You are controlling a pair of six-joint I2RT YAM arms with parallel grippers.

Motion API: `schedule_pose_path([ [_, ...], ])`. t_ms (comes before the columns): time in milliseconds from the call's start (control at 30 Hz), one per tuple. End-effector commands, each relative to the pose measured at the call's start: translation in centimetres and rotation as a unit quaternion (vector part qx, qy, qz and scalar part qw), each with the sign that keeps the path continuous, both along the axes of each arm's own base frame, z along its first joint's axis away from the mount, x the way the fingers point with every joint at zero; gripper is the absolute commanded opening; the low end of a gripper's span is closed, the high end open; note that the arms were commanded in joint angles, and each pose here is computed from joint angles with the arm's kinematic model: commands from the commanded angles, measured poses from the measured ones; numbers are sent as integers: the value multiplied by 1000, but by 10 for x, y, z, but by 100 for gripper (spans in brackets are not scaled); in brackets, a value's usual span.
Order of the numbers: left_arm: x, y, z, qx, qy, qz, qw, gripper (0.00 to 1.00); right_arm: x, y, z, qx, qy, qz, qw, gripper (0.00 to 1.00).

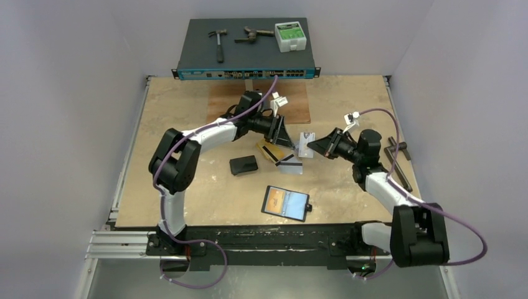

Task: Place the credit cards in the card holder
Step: Insert the credit card into the card holder.

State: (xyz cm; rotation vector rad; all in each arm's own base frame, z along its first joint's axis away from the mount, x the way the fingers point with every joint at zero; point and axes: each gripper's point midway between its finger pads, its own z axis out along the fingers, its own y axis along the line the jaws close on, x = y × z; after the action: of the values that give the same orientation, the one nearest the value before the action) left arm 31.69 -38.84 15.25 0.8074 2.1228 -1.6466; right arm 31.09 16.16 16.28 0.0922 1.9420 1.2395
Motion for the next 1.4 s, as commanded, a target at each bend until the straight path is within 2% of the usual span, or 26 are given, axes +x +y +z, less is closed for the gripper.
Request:
schedule_pose_path([
  [0, -20, 27, 42, 2, -39, -16, 999, 47, -16, -3, 11, -42, -18, -5, 999, 0],
  [133, -47, 61, 50, 34, -30, -46, 998, 54, -48, -1, 11, -56, 13, 0, 998, 0],
  [233, -77, 92, 41, 79, -99, -110, 986, 54, -85, 12, -6, -87, 67, 19, 994, 0],
  [300, -87, 114, 22, 118, -175, -153, 966, 51, -111, 19, -20, -95, 106, 26, 989, 0],
  [433, -103, 163, -16, 203, -295, -217, 908, 49, -146, 23, -44, -98, 171, 11, 980, 0],
  [533, -125, 182, -18, 211, -378, -265, 862, 49, -162, 23, -52, -104, 196, 7, 975, 0],
  [667, -146, 183, -27, 221, -480, -338, 779, 54, -174, 20, -65, -124, 228, 9, 966, 0],
  [700, -146, 180, -32, 232, -492, -354, 761, 64, -176, 19, -71, -133, 239, 9, 962, 0],
  [867, -132, 154, -43, 242, -552, -394, 694, 67, -180, 6, -90, -193, 275, -9, 942, 0],
  [1100, -113, 105, -53, 255, -568, -406, 669, 70, -187, -8, -114, -239, 314, -24, 918, 0],
  [1367, -114, 74, -69, 237, -543, -413, 691, 68, -189, -13, -116, -252, 322, -28, 912, 0],
])
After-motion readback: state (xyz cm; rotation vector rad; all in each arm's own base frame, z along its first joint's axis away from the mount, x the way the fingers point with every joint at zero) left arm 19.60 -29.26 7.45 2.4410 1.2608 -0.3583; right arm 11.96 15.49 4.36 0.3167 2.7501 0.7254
